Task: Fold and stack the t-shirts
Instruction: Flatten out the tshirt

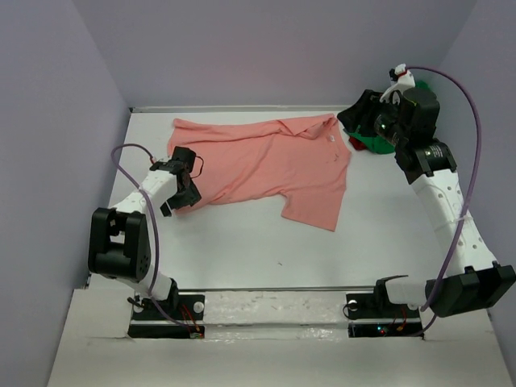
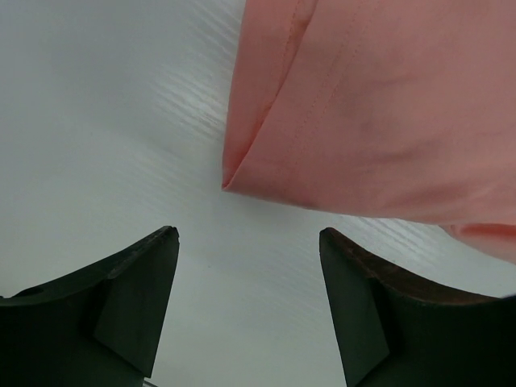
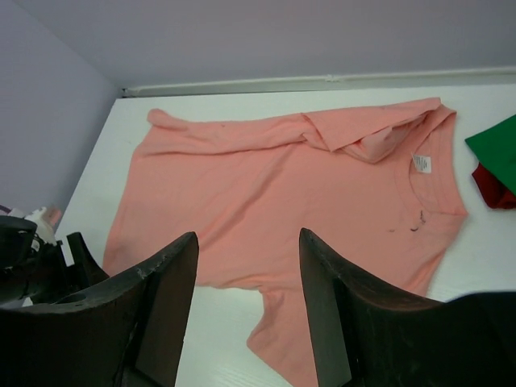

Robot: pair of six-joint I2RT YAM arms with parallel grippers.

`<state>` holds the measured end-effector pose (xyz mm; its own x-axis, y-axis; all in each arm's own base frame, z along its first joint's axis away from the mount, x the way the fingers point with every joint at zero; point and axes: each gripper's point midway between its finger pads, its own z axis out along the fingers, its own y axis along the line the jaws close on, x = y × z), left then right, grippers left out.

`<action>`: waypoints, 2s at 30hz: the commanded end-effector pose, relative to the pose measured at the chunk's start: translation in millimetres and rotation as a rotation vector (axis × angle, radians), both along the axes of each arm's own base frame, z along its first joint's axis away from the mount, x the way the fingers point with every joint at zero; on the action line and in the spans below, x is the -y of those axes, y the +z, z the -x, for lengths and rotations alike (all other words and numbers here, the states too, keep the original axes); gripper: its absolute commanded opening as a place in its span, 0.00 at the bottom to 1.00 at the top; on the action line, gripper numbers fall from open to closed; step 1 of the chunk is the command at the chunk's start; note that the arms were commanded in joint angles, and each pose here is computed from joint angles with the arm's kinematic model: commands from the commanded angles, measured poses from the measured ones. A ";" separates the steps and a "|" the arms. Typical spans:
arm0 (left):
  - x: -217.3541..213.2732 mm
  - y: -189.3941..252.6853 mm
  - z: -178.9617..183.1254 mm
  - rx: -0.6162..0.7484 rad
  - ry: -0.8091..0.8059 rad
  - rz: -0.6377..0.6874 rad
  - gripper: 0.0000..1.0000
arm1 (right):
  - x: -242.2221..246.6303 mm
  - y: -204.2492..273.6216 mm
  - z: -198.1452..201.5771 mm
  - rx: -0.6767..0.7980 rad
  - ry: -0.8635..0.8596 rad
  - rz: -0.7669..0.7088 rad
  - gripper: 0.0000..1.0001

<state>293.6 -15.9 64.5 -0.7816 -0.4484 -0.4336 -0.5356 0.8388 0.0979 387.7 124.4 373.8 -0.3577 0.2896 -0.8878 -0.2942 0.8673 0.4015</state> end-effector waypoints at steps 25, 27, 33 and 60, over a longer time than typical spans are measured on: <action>-12.7 -13.8 -31.6 0.015 0.046 0.005 0.49 | -9.5 2.6 -2.0 0.040 0.054 0.004 0.60; -11.3 -12.4 -33.7 0.018 0.038 0.011 0.48 | -9.7 0.8 -3.2 0.035 0.054 0.005 0.60; -10.0 -5.3 -38.3 0.036 0.032 0.022 0.18 | -13.2 -10.0 -8.5 0.010 0.069 0.003 0.60; -81.6 39.5 -79.3 0.139 0.221 0.035 0.00 | -13.0 -24.1 -15.4 -0.022 0.063 0.014 0.61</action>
